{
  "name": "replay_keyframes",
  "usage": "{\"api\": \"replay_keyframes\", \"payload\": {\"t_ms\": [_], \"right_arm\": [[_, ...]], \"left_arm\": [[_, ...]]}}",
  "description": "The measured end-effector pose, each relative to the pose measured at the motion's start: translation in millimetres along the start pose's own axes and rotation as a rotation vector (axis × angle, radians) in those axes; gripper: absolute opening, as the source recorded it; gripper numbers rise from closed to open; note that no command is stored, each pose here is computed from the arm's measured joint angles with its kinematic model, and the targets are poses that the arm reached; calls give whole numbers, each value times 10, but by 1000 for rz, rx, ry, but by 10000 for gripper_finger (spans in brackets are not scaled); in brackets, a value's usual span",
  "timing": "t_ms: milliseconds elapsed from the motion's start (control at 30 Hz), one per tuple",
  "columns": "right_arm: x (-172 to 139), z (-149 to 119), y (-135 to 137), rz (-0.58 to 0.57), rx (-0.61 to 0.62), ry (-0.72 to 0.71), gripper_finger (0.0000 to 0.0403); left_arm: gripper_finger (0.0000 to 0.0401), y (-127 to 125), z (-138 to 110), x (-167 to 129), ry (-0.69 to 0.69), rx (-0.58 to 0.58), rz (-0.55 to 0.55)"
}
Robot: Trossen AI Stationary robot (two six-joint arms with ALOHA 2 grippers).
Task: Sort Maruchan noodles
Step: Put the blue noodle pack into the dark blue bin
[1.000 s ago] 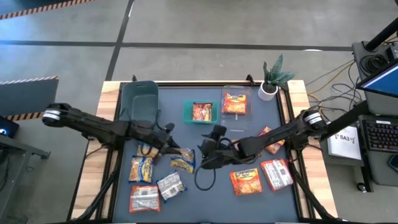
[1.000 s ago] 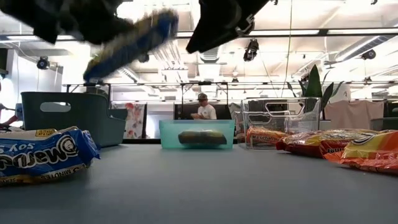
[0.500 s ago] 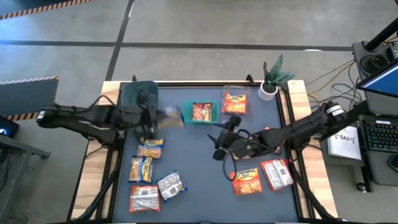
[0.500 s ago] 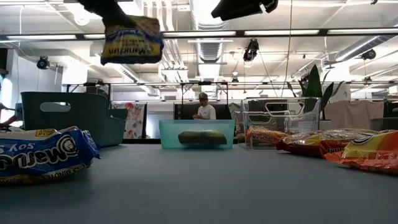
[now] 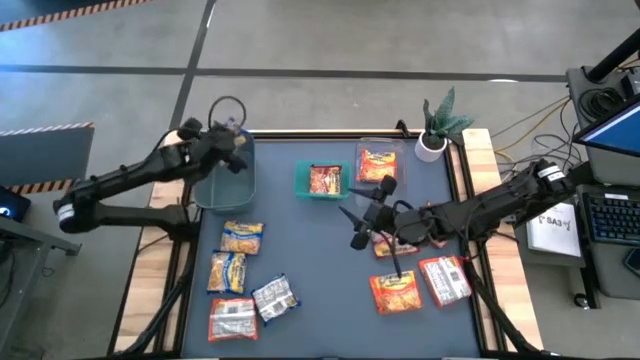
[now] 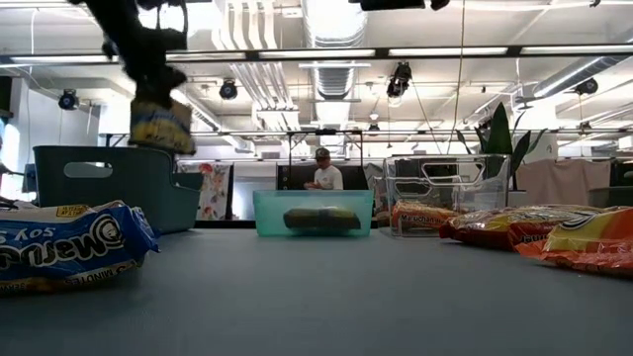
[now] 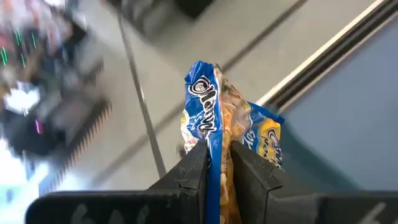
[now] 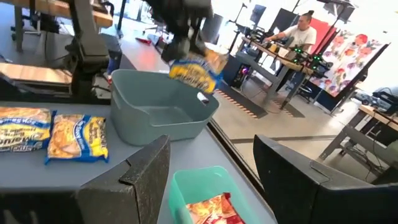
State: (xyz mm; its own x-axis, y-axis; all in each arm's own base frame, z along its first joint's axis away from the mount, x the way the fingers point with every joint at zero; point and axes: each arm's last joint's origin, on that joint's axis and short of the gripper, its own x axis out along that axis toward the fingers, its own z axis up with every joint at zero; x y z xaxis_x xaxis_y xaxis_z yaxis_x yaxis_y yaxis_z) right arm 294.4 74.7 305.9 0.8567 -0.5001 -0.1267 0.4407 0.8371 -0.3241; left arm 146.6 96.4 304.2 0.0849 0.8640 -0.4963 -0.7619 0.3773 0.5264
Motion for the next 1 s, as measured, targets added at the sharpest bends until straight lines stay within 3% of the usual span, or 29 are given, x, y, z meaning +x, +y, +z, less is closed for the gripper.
{"api": "replay_keyframes", "payload": {"t_ms": [233,500,1000], "right_arm": [[7,9,-39,-8,-15,-5,219],[45,-7,-62,-20,-36,3,219],[94,-19,-113,-39,-39,10,219]], "left_arm": [[41,-25,-229,450,228,-194,-137],[41,-205,-425,655,317,-268,-60],[41,-294,-517,790,312,-340,60]]}}
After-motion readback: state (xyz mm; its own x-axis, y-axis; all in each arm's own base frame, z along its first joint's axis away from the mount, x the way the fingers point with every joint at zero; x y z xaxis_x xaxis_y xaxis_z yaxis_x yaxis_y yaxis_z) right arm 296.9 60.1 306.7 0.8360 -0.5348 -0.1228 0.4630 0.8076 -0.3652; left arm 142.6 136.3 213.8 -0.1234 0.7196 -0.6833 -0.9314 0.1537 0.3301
